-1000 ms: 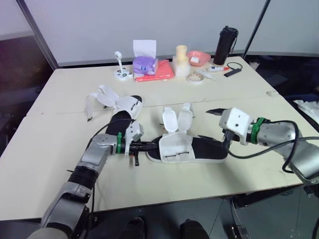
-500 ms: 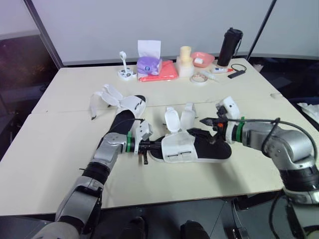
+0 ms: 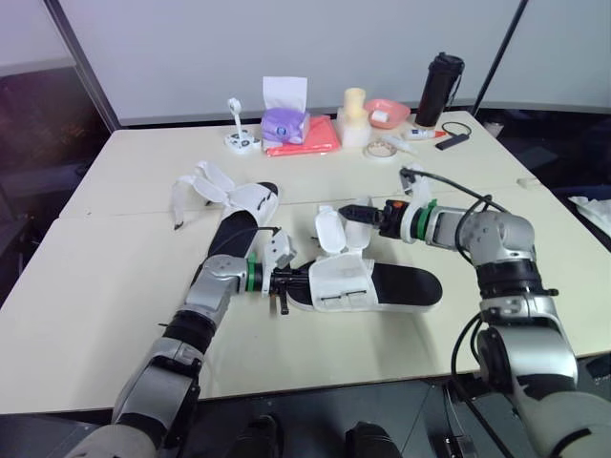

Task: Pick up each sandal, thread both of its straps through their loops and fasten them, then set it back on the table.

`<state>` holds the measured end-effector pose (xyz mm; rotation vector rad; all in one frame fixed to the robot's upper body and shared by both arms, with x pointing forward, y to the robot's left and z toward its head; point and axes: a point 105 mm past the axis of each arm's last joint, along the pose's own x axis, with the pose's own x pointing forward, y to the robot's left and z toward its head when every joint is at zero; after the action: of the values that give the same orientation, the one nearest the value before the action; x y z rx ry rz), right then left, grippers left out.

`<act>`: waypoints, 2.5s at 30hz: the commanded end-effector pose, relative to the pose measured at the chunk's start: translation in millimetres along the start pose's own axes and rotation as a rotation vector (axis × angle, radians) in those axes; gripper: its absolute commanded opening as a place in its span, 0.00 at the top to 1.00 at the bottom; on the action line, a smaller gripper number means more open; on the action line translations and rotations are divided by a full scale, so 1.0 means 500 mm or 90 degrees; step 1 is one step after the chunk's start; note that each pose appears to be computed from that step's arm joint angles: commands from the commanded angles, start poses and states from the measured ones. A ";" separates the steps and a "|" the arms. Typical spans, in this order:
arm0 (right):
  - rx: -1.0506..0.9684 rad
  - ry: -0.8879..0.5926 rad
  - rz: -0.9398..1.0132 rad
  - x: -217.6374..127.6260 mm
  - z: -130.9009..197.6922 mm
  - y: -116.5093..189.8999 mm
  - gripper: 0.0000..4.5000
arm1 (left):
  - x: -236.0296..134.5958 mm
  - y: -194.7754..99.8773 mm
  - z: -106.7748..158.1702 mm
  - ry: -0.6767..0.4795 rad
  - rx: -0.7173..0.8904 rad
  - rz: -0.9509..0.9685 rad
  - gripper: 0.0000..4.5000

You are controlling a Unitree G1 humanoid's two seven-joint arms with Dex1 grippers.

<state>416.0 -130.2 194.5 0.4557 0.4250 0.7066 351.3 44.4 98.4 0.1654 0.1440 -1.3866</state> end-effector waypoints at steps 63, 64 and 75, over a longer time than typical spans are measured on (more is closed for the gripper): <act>0.061 -0.033 0.089 0.064 0.041 0.064 0.01 | -0.010 0.009 0.003 -0.006 0.010 0.049 1.00; 0.060 -0.039 0.092 0.064 0.047 0.066 0.01 | -0.011 0.008 0.002 -0.006 0.010 0.050 1.00; 0.047 -0.087 0.096 0.051 0.099 0.069 0.01 | -0.004 0.006 0.004 -0.012 0.008 0.052 1.00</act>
<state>439.1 -97.9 217.0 0.6207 0.3856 0.7749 352.6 46.2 98.4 0.1593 0.1254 -1.3229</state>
